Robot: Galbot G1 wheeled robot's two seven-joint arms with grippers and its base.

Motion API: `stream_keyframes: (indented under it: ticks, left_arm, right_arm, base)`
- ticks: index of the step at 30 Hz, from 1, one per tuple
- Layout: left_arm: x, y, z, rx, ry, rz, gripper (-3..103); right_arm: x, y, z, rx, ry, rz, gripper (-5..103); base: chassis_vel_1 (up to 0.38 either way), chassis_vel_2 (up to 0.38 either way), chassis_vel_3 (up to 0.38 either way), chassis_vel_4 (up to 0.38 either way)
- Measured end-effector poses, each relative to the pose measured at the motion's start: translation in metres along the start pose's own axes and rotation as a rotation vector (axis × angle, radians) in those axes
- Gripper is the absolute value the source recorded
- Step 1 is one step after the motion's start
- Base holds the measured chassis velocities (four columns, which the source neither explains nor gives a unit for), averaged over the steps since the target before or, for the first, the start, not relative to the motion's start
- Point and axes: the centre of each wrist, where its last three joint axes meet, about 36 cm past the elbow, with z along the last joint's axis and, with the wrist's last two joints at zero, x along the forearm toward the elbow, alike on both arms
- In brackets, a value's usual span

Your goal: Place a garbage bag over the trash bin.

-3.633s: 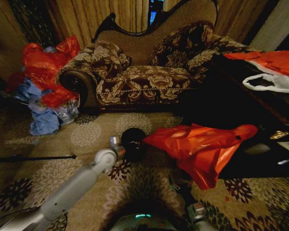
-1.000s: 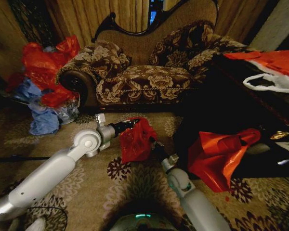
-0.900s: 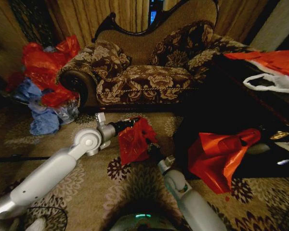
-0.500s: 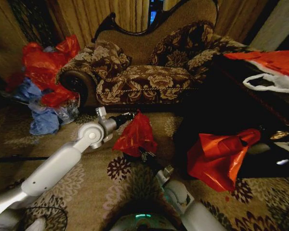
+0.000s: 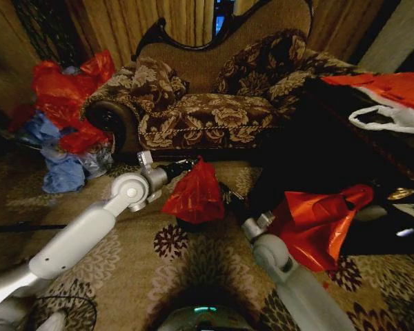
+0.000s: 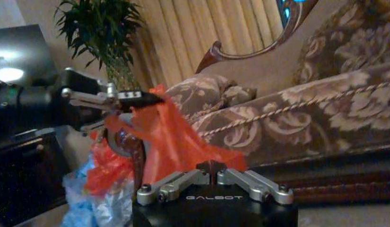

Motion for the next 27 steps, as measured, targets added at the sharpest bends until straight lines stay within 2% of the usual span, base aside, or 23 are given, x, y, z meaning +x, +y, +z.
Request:
stream_keyframes:
  ticks: [3,12,14,17,21,24,27]
  left_arm:
    - [-0.003,-0.001,-0.003,-0.002,-0.003,0.002,0]
    - [-0.004,-0.003,-0.004,0.001,-0.004,0.010,0]
    - [-0.003,-0.008,-0.007,-0.003,-0.008,0.023,0]
    - [0.002,-0.022,-0.014,-0.004,-0.012,0.062,0]
    - [0.007,-0.036,-0.020,-0.012,-0.012,0.104,0]
    - [0.009,-0.041,-0.023,-0.018,-0.016,0.122,0]
    - [0.007,-0.040,-0.027,-0.018,-0.023,0.125,0]
  right_arm:
    - [0.001,0.005,-0.003,-0.021,0.015,-0.016,0]
    - [-0.002,0.009,-0.003,-0.021,0.026,-0.036,0]
    - [-0.010,0.005,0.000,-0.015,0.033,-0.032,0]
    - [-0.022,-0.015,0.005,-0.004,0.055,-0.010,0]
    - [-0.032,-0.033,0.007,-0.017,0.094,-0.023,0]
    - [-0.041,-0.034,0.012,-0.028,0.113,-0.043,0]
    - [-0.043,-0.023,0.017,-0.038,0.125,-0.072,0]
  base:
    - [0.000,0.000,0.000,0.000]
    - [0.000,0.000,0.000,0.000]
    - [0.000,0.000,0.000,0.000]
    - [0.000,0.000,0.000,0.000]
    - [0.000,0.000,0.000,0.000]
    - [0.000,0.000,0.000,0.000]
    - [0.000,0.000,0.000,0.000]
